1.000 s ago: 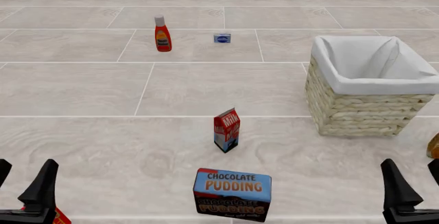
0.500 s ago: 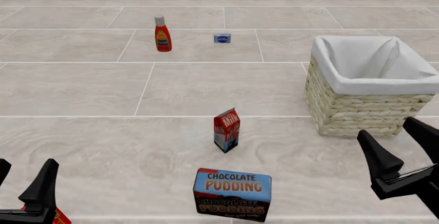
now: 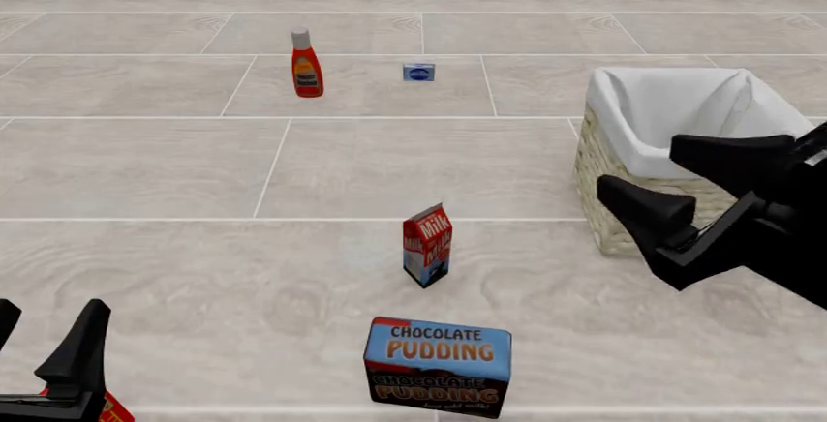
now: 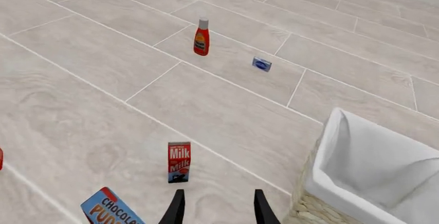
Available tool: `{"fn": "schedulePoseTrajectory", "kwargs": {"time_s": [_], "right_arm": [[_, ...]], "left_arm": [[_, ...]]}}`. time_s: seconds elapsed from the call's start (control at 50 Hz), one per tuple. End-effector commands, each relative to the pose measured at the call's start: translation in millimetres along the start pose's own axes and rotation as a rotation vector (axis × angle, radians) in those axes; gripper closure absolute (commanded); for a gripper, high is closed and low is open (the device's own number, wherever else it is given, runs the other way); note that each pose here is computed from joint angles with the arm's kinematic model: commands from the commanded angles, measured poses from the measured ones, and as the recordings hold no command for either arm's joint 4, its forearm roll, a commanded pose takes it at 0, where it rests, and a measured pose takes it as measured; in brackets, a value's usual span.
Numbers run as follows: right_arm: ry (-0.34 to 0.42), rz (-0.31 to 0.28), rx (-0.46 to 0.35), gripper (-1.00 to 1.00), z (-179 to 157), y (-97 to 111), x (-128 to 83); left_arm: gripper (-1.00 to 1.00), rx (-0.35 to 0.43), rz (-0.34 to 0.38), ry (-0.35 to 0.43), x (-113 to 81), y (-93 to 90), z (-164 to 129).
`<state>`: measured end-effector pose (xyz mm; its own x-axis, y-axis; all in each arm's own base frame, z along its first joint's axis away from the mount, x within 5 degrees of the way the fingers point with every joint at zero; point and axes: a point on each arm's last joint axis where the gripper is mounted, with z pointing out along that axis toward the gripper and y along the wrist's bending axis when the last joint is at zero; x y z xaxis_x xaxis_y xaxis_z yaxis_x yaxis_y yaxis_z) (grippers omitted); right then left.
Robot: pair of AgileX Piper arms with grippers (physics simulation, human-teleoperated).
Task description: Pick the milk and place it in the basket.
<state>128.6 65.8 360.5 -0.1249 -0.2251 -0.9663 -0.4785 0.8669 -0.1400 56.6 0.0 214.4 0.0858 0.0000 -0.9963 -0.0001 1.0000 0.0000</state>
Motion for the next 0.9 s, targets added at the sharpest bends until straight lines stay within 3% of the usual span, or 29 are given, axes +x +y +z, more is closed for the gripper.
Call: {"fn": "schedulePoseTrajectory", "kwargs": {"time_s": [0.02,0.18,0.28,0.4,0.9], "right_arm": [[0.115,-0.011,-0.111,-1.0,33.7,13.7,-31.6],[0.237,-0.012,-0.14,-1.0,73.1,19.8,-43.4],[0.251,-0.021,-0.147,-1.0,83.2,21.4,-50.2],[0.325,-0.049,-0.145,-1.0,115.4,20.7,-48.4],[0.39,-0.017,-0.178,-1.0,190.8,44.2,-25.2]], "left_arm": [[-1.0,0.0,0.0,0.0,0.0,0.0,0.0],[-1.0,0.0,0.0,0.0,0.0,0.0,0.0],[-1.0,0.0,0.0,0.0,0.0,0.0,0.0],[-1.0,0.0,0.0,0.0,0.0,0.0,0.0],[-1.0,0.0,0.0,0.0,0.0,0.0,0.0]]}}
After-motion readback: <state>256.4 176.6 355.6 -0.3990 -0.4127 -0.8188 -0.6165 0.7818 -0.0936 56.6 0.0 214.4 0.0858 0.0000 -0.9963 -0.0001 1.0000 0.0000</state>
